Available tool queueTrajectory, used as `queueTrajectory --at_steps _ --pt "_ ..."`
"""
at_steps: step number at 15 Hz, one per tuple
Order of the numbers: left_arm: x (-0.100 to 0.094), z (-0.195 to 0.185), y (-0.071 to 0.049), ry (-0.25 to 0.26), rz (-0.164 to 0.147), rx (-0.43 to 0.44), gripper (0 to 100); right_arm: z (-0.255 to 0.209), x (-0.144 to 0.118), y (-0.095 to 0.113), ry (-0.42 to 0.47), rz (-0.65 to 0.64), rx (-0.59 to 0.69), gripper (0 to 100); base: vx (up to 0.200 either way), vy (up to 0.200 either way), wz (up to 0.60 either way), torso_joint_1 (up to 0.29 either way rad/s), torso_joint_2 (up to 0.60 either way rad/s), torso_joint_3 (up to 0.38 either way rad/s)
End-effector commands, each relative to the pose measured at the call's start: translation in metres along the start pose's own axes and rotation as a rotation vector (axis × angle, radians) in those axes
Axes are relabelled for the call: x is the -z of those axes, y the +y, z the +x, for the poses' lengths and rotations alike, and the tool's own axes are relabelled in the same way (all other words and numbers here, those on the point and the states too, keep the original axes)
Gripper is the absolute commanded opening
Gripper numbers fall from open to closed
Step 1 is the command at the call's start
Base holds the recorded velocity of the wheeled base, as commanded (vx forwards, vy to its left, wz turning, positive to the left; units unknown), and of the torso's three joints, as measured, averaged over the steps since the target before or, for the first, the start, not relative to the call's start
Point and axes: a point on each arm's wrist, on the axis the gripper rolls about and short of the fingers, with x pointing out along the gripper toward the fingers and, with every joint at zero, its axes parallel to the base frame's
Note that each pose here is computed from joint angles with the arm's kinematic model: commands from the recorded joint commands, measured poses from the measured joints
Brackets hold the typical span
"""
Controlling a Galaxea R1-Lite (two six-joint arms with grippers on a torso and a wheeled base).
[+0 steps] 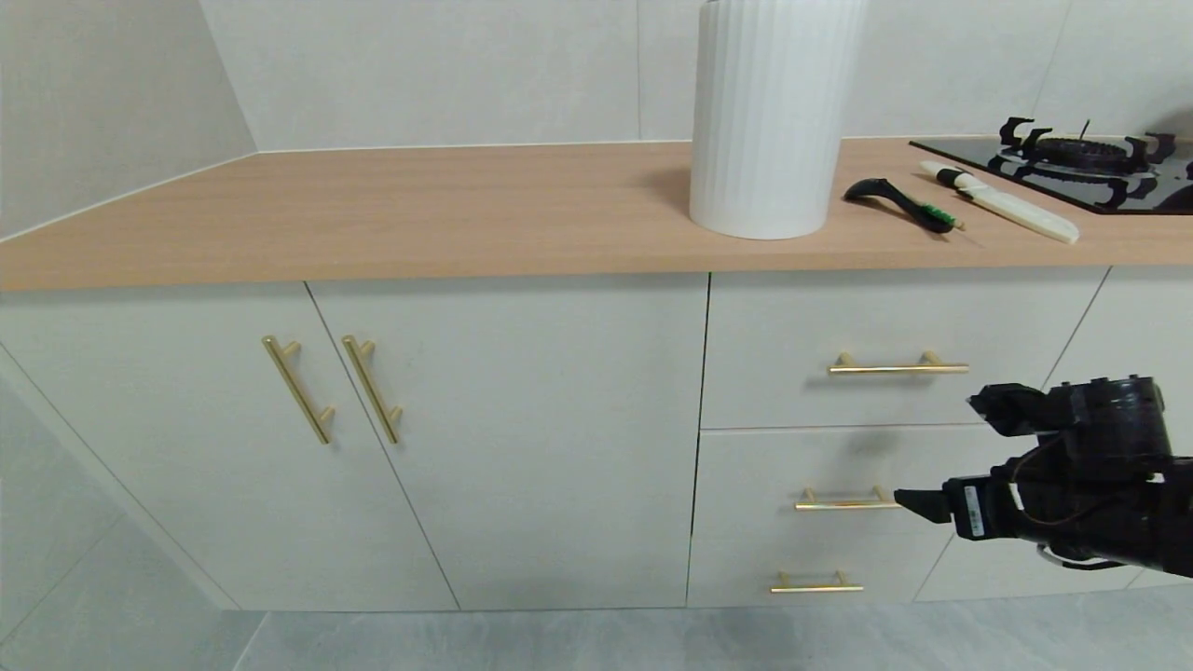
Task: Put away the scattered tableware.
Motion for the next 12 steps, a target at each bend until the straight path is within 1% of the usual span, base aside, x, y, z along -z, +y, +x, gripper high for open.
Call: queueTrajectory --at_steps 1,4,12 --pt "0.0 0.0 0.0 0.001 0.0 -0.001 100 0.049 0.025 -0.001 0.088 -0.006 0.025 100 0.0 0.0 0.0 0.0 0.0 0.0" --pt "0.0 0.0 0.0 0.001 0.0 -0.001 100 0.066 0.03 -0.002 0.054 -0.007 0.063 100 0.0 0.0 0.0 0.0 0.0 0.0" --pt "0.0 0.0 0.0 0.001 0.0 -0.001 100 0.099 0.04 0.0 -0.086 0.015 0.158 100 0.0 0.0 0.0 0.0 0.0 0.0"
